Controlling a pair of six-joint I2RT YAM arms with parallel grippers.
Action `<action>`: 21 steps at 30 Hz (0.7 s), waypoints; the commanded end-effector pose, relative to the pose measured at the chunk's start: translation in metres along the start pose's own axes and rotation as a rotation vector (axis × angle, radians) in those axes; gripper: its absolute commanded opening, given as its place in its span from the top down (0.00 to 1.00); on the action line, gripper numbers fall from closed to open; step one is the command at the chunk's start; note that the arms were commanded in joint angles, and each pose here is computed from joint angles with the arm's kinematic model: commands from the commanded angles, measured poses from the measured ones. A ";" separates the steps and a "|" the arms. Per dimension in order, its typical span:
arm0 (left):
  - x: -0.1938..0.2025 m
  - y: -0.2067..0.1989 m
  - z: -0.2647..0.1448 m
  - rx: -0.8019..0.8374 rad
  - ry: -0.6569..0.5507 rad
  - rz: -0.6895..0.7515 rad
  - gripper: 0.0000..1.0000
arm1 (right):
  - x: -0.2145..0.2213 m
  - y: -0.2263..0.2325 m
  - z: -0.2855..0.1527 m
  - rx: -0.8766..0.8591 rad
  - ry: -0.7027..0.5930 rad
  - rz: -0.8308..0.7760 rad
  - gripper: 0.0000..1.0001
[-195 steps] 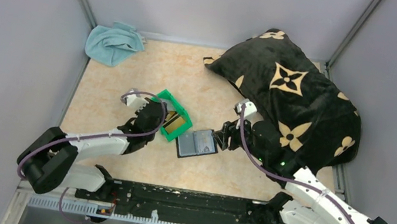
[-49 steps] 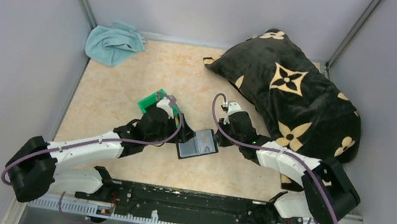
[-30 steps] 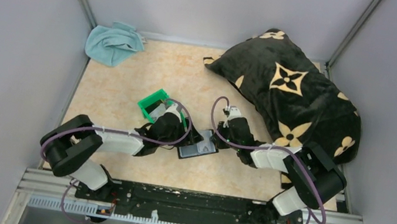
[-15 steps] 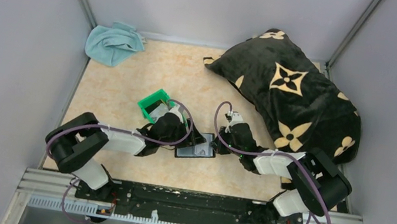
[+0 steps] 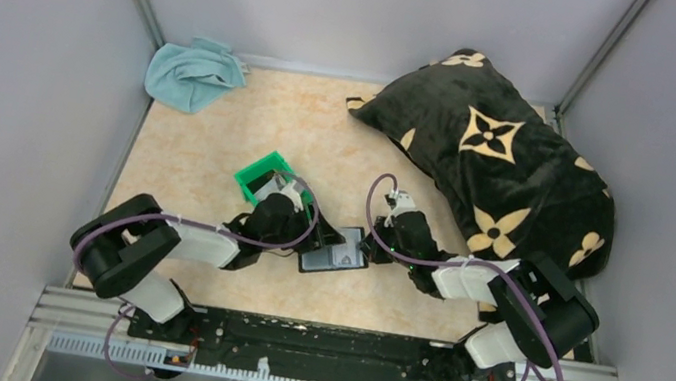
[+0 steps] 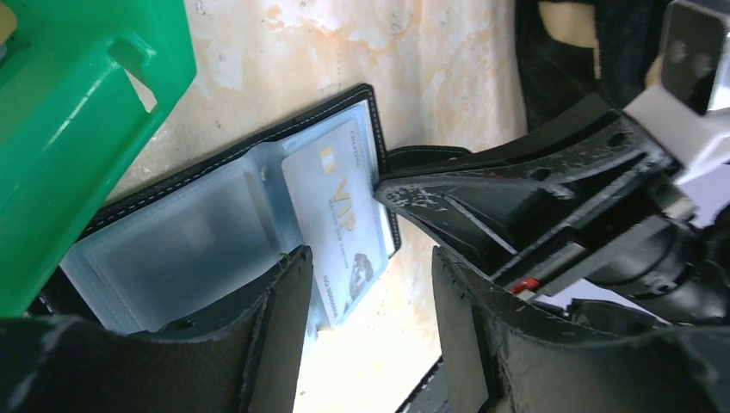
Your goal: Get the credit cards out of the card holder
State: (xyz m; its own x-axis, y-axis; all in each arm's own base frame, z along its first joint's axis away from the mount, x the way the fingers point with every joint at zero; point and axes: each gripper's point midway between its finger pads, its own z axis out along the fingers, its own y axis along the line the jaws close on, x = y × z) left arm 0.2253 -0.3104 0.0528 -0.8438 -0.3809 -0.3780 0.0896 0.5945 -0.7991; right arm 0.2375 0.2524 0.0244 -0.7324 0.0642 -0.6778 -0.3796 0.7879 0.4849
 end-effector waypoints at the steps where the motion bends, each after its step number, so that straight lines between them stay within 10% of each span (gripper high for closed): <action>1: -0.015 -0.019 -0.011 0.093 -0.033 -0.024 0.41 | 0.026 -0.012 -0.003 0.037 0.072 0.012 1.00; 21: 0.006 0.005 -0.007 0.072 0.047 -0.077 0.43 | 0.033 -0.015 -0.005 0.044 0.080 0.026 1.00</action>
State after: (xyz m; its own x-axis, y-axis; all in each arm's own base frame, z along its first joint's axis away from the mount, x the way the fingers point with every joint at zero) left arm 0.2217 -0.3021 0.0492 -0.8640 -0.3919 -0.3161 0.0595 0.5439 -0.8370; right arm 0.2366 0.2517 0.0238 -0.7332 0.0895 -0.6741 -0.3651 0.7845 0.5013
